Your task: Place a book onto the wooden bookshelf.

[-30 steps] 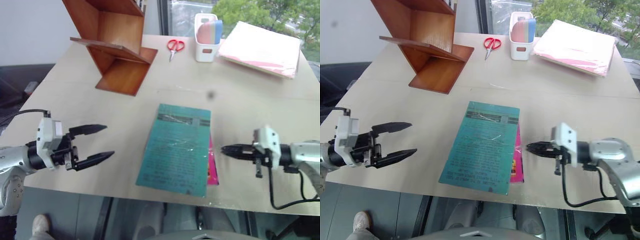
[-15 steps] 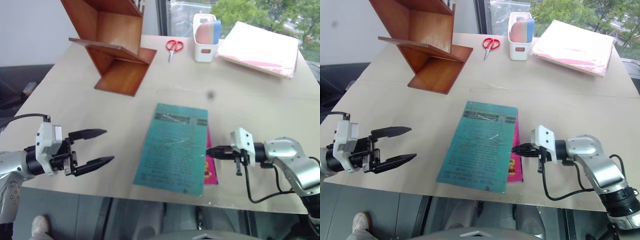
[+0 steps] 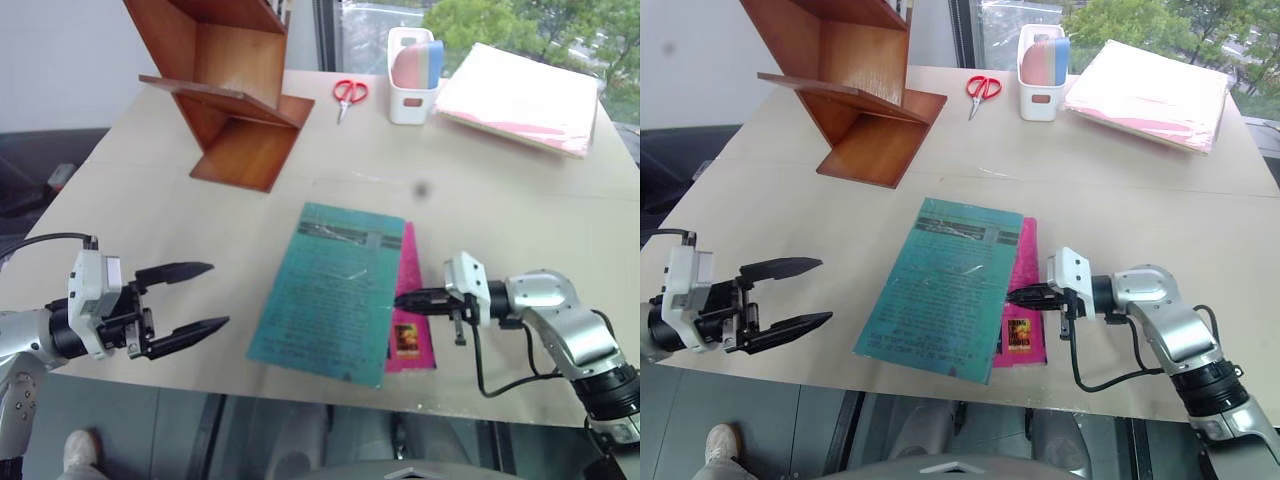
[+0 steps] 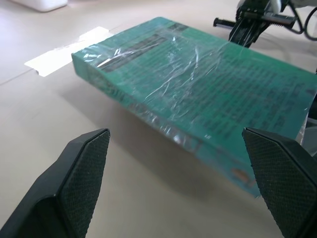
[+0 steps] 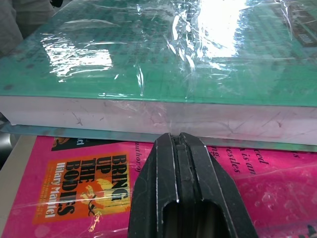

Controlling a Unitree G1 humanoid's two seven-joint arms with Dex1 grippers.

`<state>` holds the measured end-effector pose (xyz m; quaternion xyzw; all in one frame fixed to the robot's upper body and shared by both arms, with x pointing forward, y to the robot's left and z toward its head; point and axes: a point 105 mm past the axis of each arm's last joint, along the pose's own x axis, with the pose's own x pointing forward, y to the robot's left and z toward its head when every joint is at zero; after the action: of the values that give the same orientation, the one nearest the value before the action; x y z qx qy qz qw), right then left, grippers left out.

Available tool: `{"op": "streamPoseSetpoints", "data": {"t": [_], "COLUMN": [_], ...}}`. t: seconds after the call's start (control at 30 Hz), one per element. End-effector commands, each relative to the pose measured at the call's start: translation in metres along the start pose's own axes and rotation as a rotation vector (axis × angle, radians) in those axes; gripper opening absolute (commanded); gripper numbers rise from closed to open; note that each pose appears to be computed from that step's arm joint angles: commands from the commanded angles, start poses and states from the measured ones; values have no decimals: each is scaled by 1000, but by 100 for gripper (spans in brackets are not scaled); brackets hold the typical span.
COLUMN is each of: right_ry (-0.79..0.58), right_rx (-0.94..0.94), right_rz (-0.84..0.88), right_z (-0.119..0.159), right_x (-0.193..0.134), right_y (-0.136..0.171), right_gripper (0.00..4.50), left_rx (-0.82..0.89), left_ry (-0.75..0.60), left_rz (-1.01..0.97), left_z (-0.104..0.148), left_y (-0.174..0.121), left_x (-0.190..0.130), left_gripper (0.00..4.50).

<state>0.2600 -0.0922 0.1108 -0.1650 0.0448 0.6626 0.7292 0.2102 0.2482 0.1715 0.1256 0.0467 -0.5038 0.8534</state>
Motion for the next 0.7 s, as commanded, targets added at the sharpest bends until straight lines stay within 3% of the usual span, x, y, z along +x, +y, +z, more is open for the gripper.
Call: {"op": "streamPoseSetpoints", "data": {"t": [0.03, 0.27, 0.4, 0.5, 0.6, 0.7], "right_ry": [-20, -23, -22, -24, -33, -45], "right_rx": [-46, -55, -73, -102, -88, -92], "right_rz": [0, -47, -101, -149, -167, -171], "right_z": [8, 14, 22, 29, 38, 48], "right_x": [-1, -26, -46, -54, -62, -67], "right_y": [-2, -1, 0, -1, 0, 3], "right_gripper": [3, 3, 3, 3, 3, 120], "left_rx": [24, -137, -327, -473, -716, -989], "left_ry": [-21, 7, -33, 21, 42, 35], "left_rz": [-25, 99, 162, 201, 130, 37], "left_z": [10, -8, -9, -16, -19, -18], "left_y": [-2, 14, 26, 33, 35, 36], "left_x": [-1, 0, 10, 16, 23, 33], "left_gripper": [450, 450, 450, 450, 450, 450]}}
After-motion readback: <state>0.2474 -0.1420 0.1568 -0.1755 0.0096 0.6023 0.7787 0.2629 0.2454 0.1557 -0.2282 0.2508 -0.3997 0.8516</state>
